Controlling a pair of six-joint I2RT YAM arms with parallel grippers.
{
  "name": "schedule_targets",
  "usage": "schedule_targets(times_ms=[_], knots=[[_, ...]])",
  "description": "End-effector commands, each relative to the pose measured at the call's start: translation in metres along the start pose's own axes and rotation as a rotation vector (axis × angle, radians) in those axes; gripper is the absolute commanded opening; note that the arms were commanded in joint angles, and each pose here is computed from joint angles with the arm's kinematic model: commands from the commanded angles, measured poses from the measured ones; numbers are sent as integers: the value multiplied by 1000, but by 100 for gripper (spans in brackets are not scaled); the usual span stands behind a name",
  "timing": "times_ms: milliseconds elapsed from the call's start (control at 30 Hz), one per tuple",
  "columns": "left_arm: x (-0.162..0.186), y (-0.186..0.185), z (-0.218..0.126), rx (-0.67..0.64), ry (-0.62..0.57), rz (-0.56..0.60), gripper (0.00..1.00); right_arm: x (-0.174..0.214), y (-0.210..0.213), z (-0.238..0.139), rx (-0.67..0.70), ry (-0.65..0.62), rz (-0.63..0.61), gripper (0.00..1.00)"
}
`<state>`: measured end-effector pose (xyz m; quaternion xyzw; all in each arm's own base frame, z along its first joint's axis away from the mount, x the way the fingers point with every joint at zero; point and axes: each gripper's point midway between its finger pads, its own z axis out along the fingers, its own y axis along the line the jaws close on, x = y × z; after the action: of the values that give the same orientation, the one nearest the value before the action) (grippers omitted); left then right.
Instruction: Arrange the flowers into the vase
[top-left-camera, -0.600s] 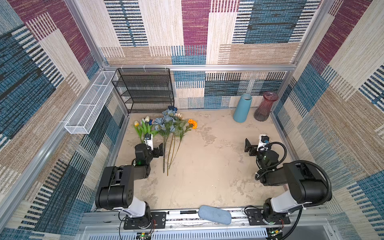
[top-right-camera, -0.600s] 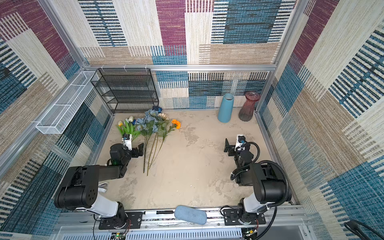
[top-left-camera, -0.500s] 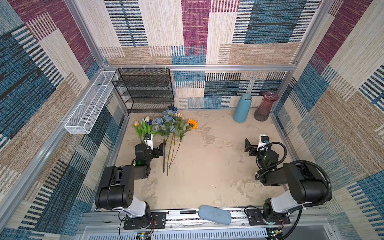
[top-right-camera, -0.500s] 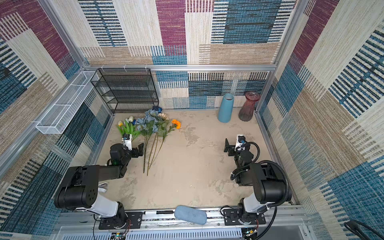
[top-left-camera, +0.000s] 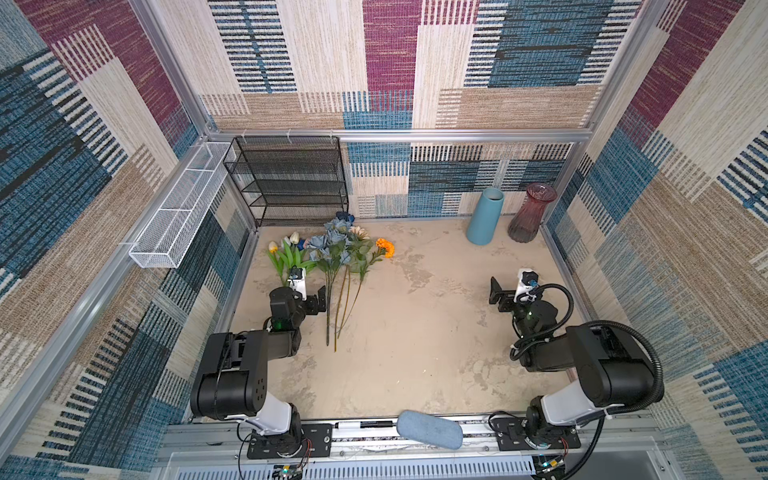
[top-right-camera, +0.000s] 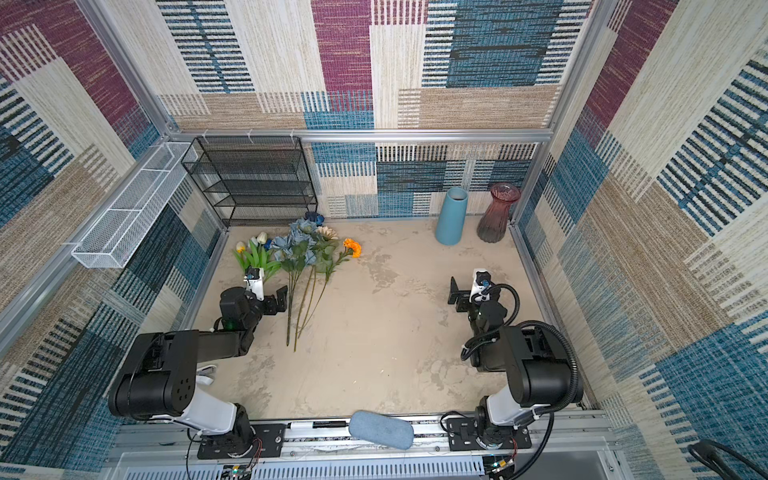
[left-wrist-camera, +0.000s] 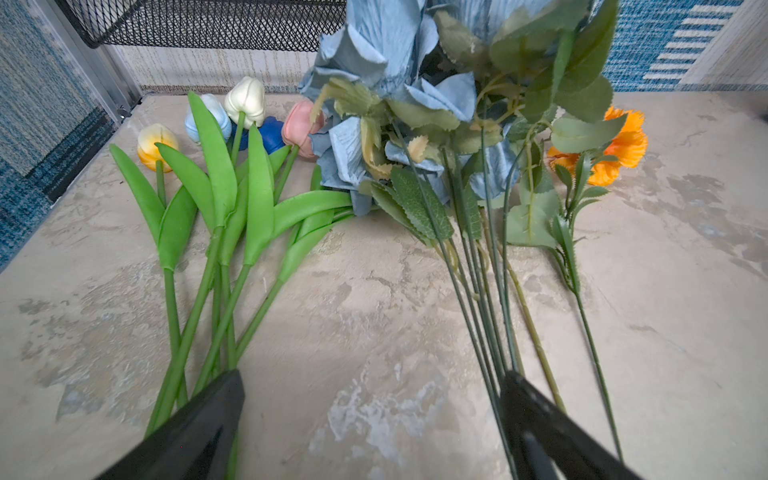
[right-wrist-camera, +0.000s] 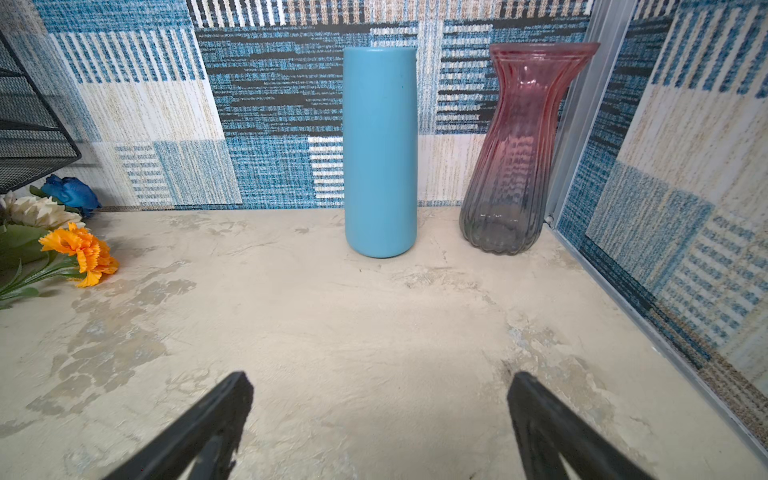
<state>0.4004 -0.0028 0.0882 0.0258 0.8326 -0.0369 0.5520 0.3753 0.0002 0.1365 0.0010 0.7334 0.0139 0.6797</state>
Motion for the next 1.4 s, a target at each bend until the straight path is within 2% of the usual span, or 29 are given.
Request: schedule_targets(times_ms=[0, 300, 367, 400, 433, 467, 567, 667, 767, 933, 1100, 1367], knots=[[-6, -2, 1, 10, -20, 15, 99, -7, 1, 1, -4, -25, -2, 100], [-6, 0, 0, 12, -23, 5, 99, -9, 0, 0, 0, -35, -3, 100], [-21, -3, -8, 16, -50, 19, 99, -21, -9, 3, 56, -4, 18, 100], [-31, -3, -15, -1, -57, 26, 99, -33, -13, 3, 79, -7, 24, 100], [-42, 4, -24, -74, -38, 21, 98, -58, -19, -1, 115, -55, 72, 100], [-58, 10, -37, -131, -27, -33, 94, -82, -16, -8, 96, -119, 107, 100], [-110, -18, -57, -28, -109, -132, 87, -127, 13, -11, -80, -210, 124, 100], [-147, -71, -55, 103, -132, -80, 89, -140, 39, 19, -226, -152, 88, 100], [-162, -125, -44, 222, -105, -4, 89, -140, 36, 63, -212, -89, 98, 100], [-164, -184, -31, 343, -64, 64, 91, -123, 20, 128, -124, 3, 82, 100], [-160, -201, -35, 368, -54, 90, 94, -102, 5, 177, -47, 70, 80, 100], [-141, -195, -40, 346, -27, 90, 95, -89, 5, 225, -65, 69, 70, 100]])
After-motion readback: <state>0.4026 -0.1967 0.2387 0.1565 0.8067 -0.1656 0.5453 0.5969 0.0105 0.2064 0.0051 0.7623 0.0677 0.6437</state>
